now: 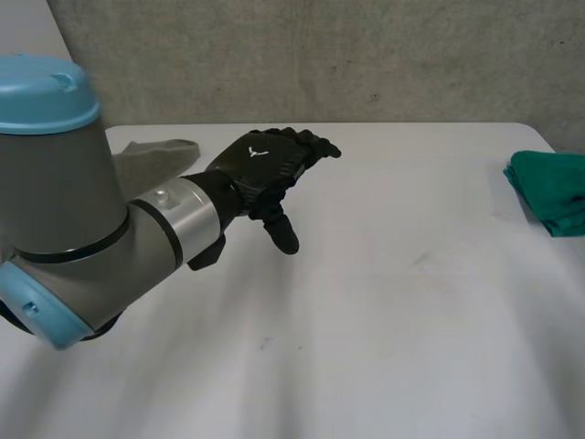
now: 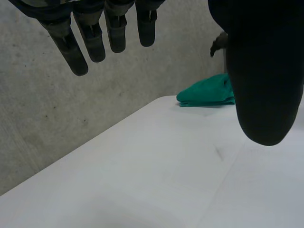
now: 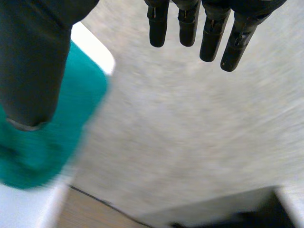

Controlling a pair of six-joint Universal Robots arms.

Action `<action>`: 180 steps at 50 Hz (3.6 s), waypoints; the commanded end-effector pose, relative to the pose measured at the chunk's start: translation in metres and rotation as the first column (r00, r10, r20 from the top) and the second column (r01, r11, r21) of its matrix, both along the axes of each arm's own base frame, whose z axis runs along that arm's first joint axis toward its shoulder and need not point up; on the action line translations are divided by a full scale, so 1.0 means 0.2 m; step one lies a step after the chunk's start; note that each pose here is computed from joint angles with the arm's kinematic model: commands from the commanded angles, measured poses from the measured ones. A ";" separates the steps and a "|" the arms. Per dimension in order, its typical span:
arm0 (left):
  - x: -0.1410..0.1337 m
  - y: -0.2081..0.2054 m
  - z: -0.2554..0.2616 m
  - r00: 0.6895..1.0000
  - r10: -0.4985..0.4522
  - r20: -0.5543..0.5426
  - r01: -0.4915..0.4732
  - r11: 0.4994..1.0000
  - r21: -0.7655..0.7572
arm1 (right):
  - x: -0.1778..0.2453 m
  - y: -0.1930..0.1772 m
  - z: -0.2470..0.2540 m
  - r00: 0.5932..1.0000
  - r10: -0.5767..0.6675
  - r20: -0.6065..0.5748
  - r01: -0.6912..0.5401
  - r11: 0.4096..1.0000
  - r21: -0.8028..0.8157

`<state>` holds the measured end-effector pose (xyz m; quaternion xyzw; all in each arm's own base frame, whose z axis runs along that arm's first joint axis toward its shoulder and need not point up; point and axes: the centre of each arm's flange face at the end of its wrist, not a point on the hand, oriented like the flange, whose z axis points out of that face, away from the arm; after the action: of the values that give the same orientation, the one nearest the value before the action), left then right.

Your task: Fold the laundry.

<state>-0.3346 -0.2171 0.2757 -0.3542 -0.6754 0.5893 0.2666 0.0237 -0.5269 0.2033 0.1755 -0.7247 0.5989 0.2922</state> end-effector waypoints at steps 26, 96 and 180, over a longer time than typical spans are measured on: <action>0.81 -1.00 -0.23 0.774 0.595 0.216 -0.480 0.775 -0.411 | 1.55 1.29 -0.01 0.543 0.835 0.082 -0.839 0.537 0.090; 1.05 -1.49 -0.75 0.729 0.668 0.152 -0.545 0.700 -0.462 | 1.19 1.44 -0.12 0.635 0.765 0.111 -0.772 0.624 0.117; 0.42 -0.20 -0.30 0.866 0.478 0.147 -0.487 0.873 0.035 | 1.23 1.36 0.00 0.541 0.804 0.246 -0.840 0.533 0.104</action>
<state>-0.2639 -0.2707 0.2308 -0.1903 -0.7483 0.6176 0.1495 0.2520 -0.2646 0.1998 0.4422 -0.6384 0.6269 -0.0625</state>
